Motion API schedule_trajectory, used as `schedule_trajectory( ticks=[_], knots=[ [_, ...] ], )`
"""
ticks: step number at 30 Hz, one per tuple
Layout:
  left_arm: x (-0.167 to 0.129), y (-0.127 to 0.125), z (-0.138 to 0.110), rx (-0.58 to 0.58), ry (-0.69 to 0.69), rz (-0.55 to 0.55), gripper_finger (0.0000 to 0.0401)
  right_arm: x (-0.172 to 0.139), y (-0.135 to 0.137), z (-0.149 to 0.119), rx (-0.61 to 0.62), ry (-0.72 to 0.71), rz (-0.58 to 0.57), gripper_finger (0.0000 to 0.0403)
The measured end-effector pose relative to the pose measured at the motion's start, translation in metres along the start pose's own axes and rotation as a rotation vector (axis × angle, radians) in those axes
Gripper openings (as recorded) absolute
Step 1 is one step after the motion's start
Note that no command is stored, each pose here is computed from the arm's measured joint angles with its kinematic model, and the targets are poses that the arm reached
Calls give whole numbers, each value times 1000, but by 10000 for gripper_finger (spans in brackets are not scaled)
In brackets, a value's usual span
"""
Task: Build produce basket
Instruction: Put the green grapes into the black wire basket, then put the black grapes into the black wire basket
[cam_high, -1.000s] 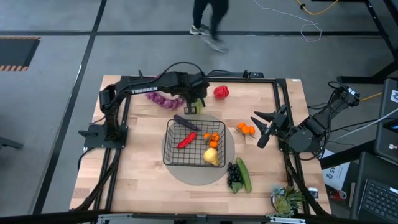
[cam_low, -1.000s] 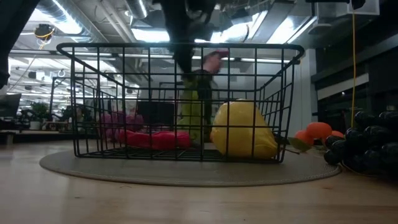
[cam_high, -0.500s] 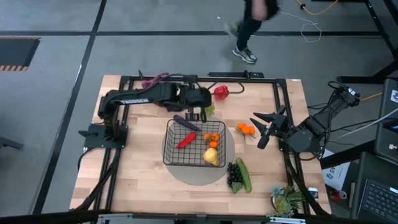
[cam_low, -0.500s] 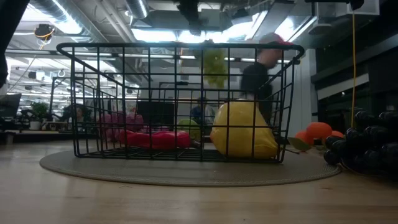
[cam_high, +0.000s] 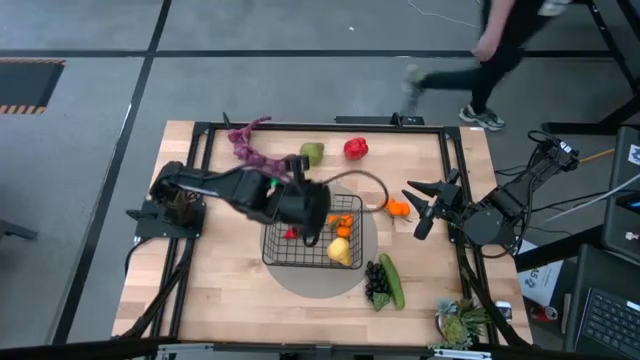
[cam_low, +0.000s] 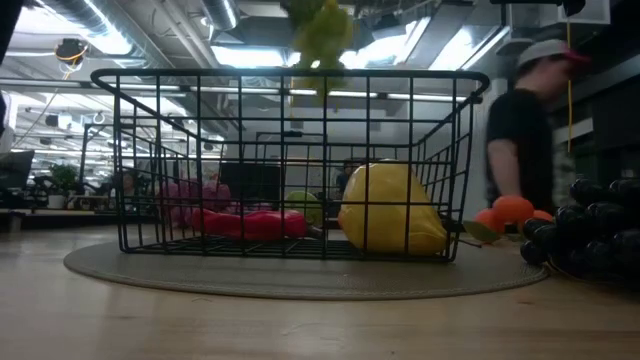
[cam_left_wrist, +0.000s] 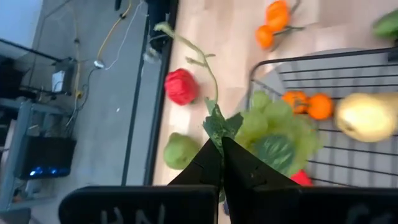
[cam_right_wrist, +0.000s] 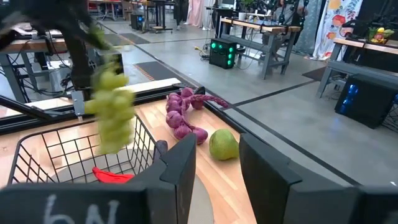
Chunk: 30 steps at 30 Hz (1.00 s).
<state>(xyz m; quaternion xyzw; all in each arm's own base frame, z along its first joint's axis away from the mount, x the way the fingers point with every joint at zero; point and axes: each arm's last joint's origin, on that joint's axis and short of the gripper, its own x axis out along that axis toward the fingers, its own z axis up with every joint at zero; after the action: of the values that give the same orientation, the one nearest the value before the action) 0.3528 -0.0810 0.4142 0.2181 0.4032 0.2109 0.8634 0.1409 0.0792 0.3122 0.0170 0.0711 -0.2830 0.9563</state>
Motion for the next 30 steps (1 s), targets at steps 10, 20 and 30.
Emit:
schedule_trajectory(
  ticks=[10, 20, 30],
  knots=[
    [-15, -17, 0, 16, -31, -36, 2, 0, 1, 0, 0, 10, 24, 126],
    [-9, -22, -4, 13, -5, -40, 62, 0, 2, -1, -1, 29, 65, 126],
    [-9, -20, -19, 103, 119, -24, 87, 0, 2, -1, -1, 32, 72, 126]
  ],
)
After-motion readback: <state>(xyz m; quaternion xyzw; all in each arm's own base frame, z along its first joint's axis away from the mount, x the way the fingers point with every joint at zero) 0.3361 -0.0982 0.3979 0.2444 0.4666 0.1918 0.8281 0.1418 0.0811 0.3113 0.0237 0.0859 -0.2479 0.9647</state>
